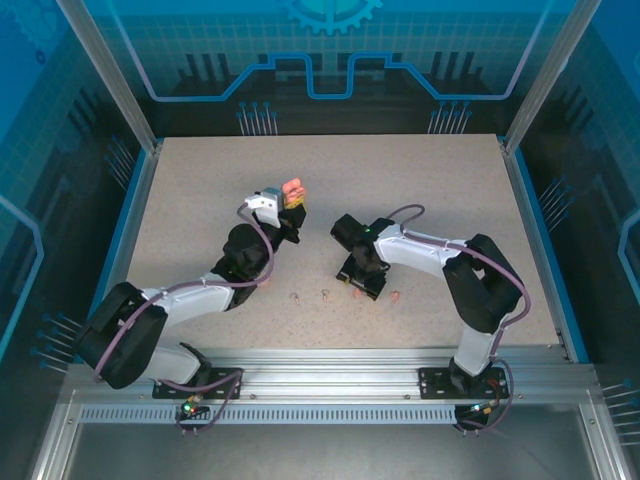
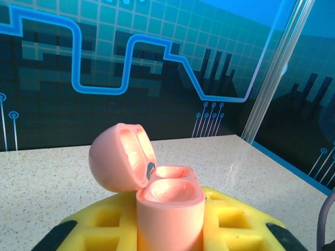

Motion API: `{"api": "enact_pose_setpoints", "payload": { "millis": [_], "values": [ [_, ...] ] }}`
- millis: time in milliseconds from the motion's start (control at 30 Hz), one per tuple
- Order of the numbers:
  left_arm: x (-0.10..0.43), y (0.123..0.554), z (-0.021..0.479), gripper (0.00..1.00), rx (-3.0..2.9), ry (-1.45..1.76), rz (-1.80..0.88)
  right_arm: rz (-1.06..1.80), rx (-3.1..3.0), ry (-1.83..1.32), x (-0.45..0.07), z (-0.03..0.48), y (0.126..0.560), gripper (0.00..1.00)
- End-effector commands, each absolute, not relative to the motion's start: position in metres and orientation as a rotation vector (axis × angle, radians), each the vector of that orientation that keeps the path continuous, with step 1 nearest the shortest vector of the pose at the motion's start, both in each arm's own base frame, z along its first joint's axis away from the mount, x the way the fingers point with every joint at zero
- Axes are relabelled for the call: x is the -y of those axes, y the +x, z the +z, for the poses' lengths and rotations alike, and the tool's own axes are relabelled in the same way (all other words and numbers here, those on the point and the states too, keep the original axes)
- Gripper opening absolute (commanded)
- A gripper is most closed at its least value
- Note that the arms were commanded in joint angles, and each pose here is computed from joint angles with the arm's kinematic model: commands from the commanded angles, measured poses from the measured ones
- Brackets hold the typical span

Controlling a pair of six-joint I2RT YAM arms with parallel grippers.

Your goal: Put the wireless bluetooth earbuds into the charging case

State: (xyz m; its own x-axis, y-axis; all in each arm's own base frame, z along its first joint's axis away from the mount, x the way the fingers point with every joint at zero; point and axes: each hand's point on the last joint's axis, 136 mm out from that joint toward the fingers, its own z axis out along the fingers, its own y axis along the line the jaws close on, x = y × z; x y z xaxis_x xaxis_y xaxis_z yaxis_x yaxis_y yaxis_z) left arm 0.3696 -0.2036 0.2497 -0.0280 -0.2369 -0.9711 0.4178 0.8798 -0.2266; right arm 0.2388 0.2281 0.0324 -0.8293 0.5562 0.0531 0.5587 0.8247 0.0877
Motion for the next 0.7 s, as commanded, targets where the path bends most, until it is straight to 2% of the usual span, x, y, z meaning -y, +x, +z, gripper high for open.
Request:
{"api": "enact_pose_setpoints", "payload": {
  "millis": [0, 300, 667],
  "values": [
    [0.198, 0.365, 0.268, 0.0, -1.448, 0.134, -0.533, -0.1, 2.956, -0.952, -0.227, 0.027, 0.236, 0.6],
    [0.204, 0.361, 0.275, 0.0, -1.434, 0.166, -0.561, -0.083, 2.948, -0.965, -0.228, 0.016, 0.236, 0.57],
    [0.209, 0.357, 0.275, 0.0, -1.433, 0.199, -0.59, -0.056, 2.95, -0.978, -0.226, 0.011, 0.238, 0.48]
  ]
}}
